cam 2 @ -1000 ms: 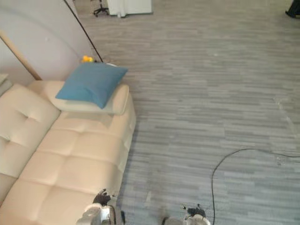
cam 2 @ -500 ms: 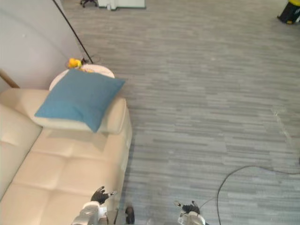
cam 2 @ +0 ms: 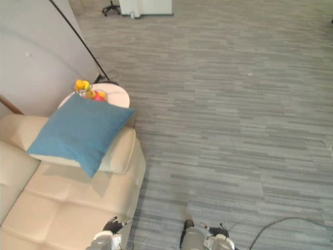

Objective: Pick up cushions and gather them together orderly.

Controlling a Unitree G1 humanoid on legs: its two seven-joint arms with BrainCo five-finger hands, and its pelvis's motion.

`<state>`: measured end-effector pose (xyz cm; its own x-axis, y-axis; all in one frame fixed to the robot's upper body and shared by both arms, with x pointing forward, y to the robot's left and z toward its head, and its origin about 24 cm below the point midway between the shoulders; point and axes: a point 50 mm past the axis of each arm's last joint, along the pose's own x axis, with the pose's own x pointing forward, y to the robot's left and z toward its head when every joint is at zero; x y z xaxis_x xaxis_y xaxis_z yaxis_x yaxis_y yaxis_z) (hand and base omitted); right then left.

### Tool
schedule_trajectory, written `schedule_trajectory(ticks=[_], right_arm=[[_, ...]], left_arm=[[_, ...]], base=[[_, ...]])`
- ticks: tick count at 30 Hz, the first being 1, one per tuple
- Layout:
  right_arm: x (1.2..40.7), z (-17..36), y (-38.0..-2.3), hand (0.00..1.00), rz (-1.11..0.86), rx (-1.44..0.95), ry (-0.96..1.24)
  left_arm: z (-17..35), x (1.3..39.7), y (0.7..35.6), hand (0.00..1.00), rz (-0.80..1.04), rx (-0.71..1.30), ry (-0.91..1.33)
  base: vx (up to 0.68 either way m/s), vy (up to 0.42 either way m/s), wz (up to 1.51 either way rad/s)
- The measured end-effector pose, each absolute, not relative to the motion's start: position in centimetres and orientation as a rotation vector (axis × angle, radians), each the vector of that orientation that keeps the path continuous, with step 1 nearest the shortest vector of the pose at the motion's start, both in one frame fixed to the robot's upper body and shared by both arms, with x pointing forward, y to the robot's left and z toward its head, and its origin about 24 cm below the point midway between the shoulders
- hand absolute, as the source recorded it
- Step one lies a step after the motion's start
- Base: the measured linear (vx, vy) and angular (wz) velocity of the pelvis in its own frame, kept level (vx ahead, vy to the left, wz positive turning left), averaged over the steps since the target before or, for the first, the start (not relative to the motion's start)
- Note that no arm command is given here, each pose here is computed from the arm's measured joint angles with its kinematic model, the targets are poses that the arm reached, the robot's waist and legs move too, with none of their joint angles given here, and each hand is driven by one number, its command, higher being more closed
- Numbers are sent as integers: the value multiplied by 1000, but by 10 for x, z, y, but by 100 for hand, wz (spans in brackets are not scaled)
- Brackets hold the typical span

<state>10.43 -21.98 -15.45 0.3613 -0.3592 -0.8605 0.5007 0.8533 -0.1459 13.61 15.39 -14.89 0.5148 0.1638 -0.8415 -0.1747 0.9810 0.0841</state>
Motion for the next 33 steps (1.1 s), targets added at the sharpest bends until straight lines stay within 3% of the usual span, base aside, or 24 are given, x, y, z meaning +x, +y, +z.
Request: schedule_trajectory(ticks=[8, 20, 26, 33], right_arm=[[99, -156, -221, 0, -567, 150, 1082], [107, -156, -206, 0, -508, 164, 1072], [103, -157, -210, 0, -498, 140, 1081], [103, -157, -215, 0, -495, 126, 1087]], left_arm=[[-145, 143, 147, 0, 131, 15, 972], [-151, 131, 171, 0, 163, 72, 1034], [-152, 128, 180, 0, 225, 33, 1050], [-153, 126, 161, 0, 230, -41, 1047]], base=[[281, -19, 66], [246, 38, 21], [284, -271, 65], [185, -280, 89]])
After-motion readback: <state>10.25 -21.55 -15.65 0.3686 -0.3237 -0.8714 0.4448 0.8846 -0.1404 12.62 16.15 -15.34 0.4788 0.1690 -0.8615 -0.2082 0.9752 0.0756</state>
